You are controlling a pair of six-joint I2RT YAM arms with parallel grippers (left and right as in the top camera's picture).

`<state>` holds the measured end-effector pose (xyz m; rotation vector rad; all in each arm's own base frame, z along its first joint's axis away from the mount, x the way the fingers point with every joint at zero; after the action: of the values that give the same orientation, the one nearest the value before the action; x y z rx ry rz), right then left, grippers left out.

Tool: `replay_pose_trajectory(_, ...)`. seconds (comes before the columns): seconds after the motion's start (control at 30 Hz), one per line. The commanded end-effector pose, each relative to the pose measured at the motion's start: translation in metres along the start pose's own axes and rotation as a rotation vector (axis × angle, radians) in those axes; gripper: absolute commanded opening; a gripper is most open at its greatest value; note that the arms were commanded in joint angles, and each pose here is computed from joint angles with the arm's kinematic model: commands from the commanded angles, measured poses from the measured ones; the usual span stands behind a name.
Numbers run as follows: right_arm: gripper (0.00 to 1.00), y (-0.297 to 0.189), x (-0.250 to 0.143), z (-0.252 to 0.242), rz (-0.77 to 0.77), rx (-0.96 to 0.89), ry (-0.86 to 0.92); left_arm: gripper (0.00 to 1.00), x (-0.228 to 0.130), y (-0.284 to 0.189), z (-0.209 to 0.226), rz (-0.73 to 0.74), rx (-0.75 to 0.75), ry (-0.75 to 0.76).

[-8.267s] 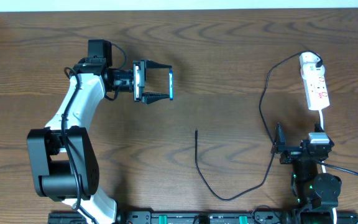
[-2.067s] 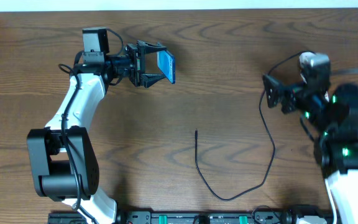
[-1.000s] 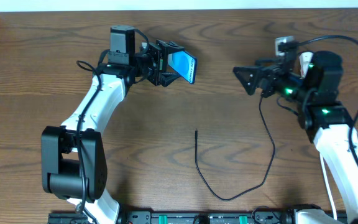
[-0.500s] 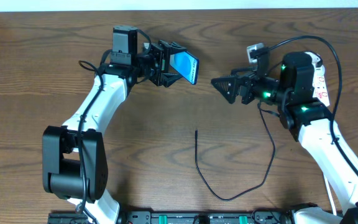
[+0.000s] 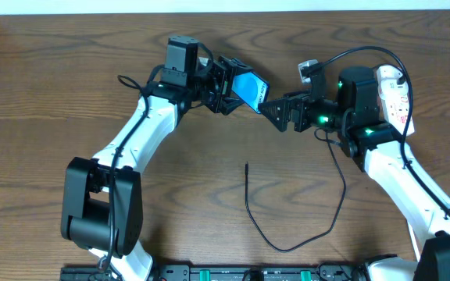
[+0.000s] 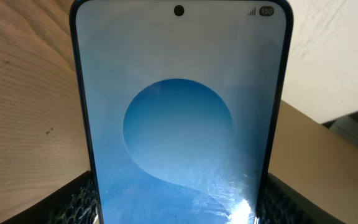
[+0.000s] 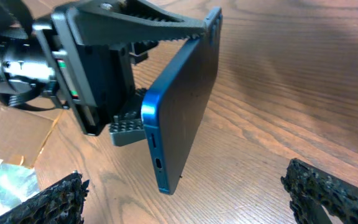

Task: Plug charger to phone and switch on socket
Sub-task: 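Close the right gripper on the phone's edge beside the left gripper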

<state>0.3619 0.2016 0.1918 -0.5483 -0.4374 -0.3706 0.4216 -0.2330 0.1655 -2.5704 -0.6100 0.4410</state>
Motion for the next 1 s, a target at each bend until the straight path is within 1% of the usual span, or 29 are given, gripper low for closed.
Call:
replay_pose_trajectory(0.0,0.99,0.003,0.007,0.0,-0.02,-0.023,-0.015,0.07,-0.004,-0.003,-0.012,-0.029,-0.013,0.04)
replay_pose_trajectory(0.17,0.99,0.003,0.007,-0.002,-0.025,-0.032,-0.021,0.07,-0.009,0.007,-0.01,-0.062,0.017,0.057)
replay_pose_trajectory(0.4,0.99,0.002,0.009,-0.009,-0.041,-0.075,-0.024,0.07,-0.021,0.016,-0.011,-0.058,0.031,0.076)
replay_pose_trajectory(0.77,0.96,0.002,0.012,-0.015,-0.058,-0.109,-0.021,0.07,-0.032,0.022,-0.012,-0.038,0.033,-0.047)
replay_pose_trajectory(0.97,0.95,0.004,0.01,-0.017,-0.062,-0.134,-0.022,0.07,-0.041,0.027,-0.016,-0.022,0.025,-0.041)
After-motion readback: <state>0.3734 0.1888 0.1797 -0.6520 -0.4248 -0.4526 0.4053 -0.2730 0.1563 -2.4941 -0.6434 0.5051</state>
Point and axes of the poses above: each gripper's point midway between its finger pads, its own y axis out along the fingers, its own z axis along the line the jaws close on, x = y × z, the point moved 1 cm from there along -y, back along the fingers, and after that the axes turned 15 degrees about y, right-handed, at the moved point
